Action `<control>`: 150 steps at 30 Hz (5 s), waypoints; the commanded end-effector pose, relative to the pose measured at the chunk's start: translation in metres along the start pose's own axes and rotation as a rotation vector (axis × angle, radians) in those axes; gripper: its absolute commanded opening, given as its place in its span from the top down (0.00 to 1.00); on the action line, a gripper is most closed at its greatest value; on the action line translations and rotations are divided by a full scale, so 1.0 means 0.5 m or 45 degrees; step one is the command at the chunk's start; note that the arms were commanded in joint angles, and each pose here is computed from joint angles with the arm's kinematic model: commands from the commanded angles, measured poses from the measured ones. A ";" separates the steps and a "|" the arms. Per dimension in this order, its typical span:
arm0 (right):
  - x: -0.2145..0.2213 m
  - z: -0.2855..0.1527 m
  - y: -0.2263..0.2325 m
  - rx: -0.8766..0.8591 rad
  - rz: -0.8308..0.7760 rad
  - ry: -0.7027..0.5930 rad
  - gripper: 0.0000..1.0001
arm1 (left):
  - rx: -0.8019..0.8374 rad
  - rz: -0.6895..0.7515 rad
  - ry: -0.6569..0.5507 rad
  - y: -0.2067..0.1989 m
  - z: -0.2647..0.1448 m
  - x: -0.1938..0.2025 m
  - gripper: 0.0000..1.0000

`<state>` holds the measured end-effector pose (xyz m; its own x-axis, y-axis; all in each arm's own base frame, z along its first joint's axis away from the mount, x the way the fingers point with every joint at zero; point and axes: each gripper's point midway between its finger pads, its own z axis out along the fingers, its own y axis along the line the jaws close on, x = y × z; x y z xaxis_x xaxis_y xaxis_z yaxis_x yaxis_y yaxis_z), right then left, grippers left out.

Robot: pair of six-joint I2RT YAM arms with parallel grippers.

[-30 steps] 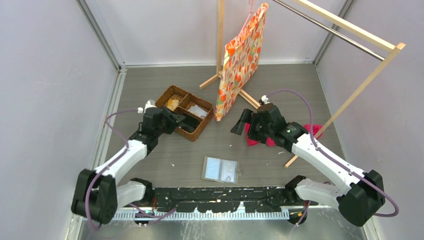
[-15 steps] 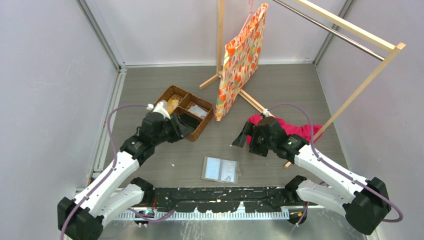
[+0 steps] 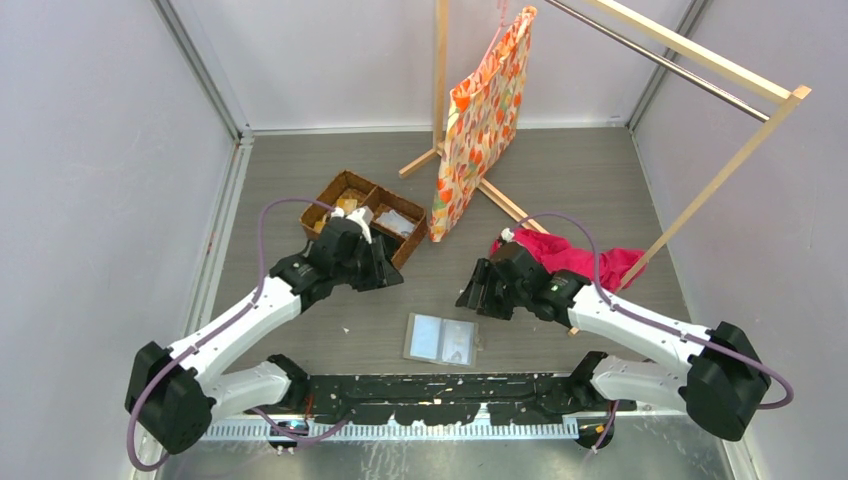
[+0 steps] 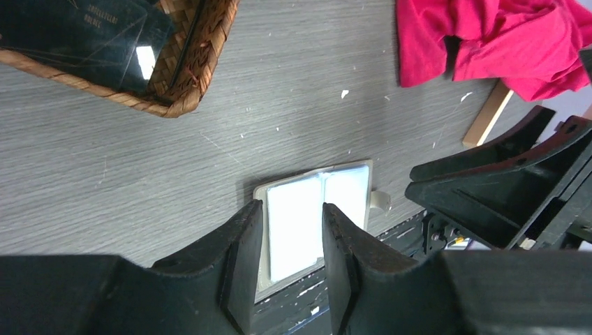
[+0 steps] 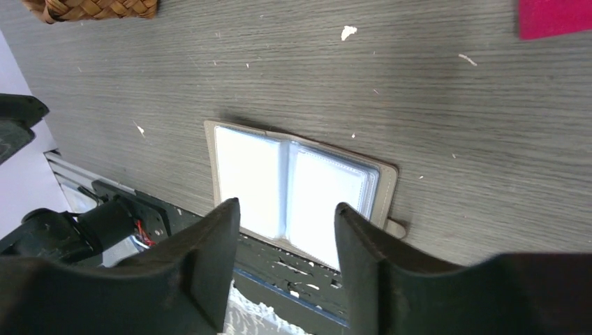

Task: Take the credit cards out of the card holder
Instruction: Remove the credit card from the card holder.

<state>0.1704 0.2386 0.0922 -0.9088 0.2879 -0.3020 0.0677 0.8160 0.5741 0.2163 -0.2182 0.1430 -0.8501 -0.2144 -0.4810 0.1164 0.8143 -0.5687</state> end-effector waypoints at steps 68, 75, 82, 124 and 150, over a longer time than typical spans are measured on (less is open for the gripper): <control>0.112 0.091 -0.028 -0.090 0.053 0.053 0.53 | -0.251 0.122 0.547 0.086 0.119 0.265 0.69; 0.120 0.100 -0.013 -0.188 0.096 0.064 0.52 | -0.210 0.075 0.507 0.104 0.128 0.283 0.69; 0.118 0.077 -0.057 -0.113 0.093 0.018 0.52 | -0.169 0.084 0.479 0.092 0.127 0.274 0.70; 0.110 0.052 0.152 -0.625 -0.076 0.036 0.49 | -0.351 0.214 0.279 0.084 -0.012 0.148 0.68; 0.076 -0.006 0.018 -0.409 0.077 -0.199 0.59 | 0.472 0.018 0.285 -0.139 0.004 0.163 0.65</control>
<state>0.1372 0.2875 0.1287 -0.8473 0.4046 -0.3440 -0.1279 0.4732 0.8716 0.1440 -0.2536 0.1194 -0.9267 -0.0765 -0.3679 0.1973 0.7341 -0.6497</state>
